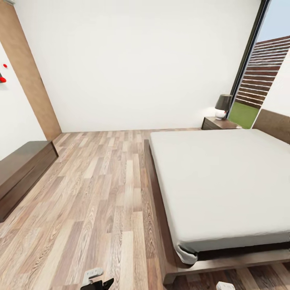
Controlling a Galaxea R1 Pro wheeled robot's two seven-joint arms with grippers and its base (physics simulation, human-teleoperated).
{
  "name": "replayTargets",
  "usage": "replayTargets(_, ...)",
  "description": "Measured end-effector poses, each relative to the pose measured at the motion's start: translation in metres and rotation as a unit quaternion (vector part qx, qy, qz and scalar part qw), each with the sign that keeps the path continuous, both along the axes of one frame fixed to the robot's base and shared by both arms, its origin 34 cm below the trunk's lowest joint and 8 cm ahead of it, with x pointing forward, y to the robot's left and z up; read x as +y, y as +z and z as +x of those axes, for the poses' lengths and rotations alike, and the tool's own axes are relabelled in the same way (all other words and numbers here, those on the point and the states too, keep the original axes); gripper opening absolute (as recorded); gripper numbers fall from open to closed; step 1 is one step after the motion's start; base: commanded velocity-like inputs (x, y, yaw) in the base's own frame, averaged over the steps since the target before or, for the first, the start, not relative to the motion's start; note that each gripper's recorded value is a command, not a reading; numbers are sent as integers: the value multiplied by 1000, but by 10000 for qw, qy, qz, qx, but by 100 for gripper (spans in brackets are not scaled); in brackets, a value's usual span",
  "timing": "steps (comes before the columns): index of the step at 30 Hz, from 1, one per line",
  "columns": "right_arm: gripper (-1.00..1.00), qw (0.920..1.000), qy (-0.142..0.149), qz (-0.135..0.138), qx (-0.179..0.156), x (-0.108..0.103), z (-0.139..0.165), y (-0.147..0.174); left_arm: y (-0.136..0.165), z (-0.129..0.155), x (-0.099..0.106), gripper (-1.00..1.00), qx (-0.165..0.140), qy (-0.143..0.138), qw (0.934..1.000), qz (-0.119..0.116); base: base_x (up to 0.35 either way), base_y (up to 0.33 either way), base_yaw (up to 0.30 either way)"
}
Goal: In the bedroom, move the book from the bed onto either nightstand, and place the two sandals side by side next to the bed.
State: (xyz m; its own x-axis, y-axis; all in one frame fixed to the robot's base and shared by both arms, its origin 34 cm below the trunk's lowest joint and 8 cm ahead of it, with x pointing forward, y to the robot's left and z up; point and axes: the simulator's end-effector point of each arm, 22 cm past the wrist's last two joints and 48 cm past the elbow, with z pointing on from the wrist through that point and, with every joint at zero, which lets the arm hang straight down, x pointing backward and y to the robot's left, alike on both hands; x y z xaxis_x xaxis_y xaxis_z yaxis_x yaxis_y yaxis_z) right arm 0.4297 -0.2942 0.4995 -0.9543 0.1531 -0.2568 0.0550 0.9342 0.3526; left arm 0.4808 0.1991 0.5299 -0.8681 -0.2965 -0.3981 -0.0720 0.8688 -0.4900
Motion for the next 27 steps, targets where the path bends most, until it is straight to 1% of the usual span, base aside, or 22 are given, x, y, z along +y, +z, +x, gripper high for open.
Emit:
replayTargets(6, 100, 10000, -3, 1, -50, 0, 3, 3, 3, 2, -2, 100, -41, 4, 10000, -19, 0, 0, -65)
replayTargets(11, 100, 10000, -25, 4, -96, -1, 7, 6, -2, -9, -4, 100, 42, 25, 10000, -26, 0, 0, -69)
replayTargets(15, 100, 9999, -39, 0, -134, -4, 9, 8, -1, -8, -2, 100, -197, 66, 9998, 62, 0, 0, -76)
replayTargets(18, 100, 9999, -29, -4, -158, -4, 11, 9, -1, -8, -2, 100, -290, 61, 9995, 107, 0, 0, -81)
replayTargets(23, 100, 9998, -11, -5, -193, -2, 13, 11, 1, -7, -1, 100, -361, 66, 9992, 129, 0, 0, -83)
replayTargets(27, 100, 9997, -5, -9, -236, -1, 16, 13, 0, -12, 0, 100, -342, 91, 9993, 138, 0, 0, -83)
